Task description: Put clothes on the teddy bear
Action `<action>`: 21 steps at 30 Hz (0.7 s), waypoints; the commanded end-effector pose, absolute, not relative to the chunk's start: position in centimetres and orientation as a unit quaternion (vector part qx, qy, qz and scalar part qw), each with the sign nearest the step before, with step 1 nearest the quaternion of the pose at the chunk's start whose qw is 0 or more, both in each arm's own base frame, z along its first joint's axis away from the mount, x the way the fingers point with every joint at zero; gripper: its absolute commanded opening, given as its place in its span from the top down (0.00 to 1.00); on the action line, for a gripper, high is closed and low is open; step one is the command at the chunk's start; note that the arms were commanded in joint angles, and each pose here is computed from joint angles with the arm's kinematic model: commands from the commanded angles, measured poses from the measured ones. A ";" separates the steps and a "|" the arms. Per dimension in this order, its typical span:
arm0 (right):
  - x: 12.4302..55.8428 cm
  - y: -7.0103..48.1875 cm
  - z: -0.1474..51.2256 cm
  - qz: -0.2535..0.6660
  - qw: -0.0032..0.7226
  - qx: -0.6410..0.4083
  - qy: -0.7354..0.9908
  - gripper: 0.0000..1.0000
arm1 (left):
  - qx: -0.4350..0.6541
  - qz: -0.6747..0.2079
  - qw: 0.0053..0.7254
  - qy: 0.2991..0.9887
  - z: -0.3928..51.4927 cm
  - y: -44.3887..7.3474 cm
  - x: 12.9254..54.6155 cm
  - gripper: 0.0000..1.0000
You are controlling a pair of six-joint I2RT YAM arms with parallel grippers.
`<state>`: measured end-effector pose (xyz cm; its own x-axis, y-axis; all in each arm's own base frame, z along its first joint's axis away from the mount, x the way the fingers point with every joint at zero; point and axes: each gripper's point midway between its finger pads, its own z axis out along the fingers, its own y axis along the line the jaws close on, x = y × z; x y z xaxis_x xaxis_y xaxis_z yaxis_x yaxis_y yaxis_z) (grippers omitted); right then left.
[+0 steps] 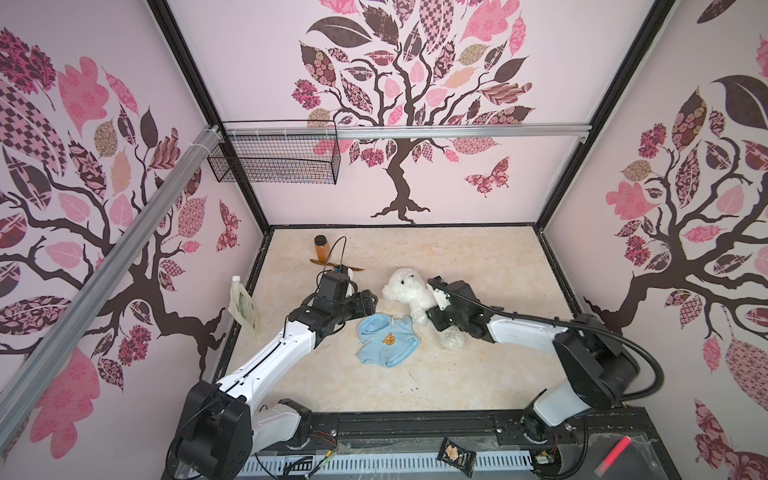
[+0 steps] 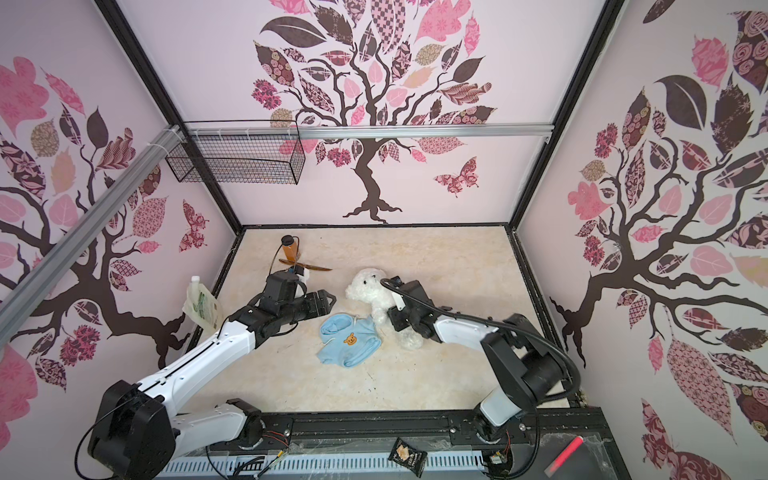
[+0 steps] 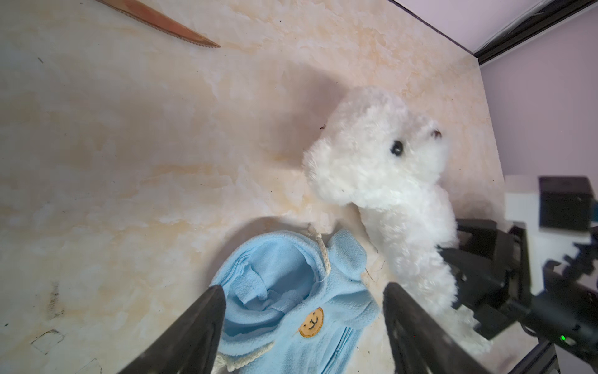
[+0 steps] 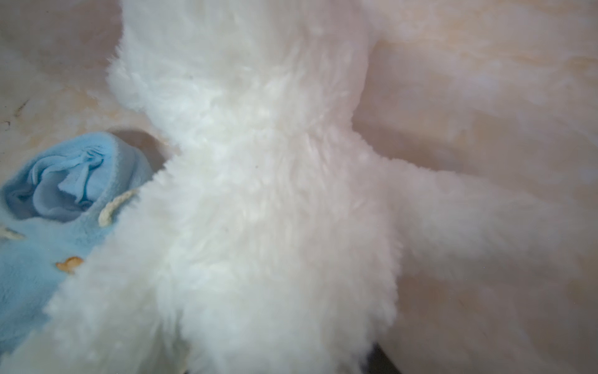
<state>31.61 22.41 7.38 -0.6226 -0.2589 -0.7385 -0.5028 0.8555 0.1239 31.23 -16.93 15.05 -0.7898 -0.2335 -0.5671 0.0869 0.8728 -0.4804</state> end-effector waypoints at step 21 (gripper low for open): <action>31.0 19.9 23.0 0.098 0.674 -0.083 0.728 0.65 | 0.063 -0.527 0.353 0.770 31.8 -29.2 31.9 0.07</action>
<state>30.78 20.04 21.05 -0.1343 -0.0347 -0.9903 -0.3102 0.9506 0.0087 31.08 -27.84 30.20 -0.7341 -0.2682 -0.6238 0.4546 0.4884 -0.7449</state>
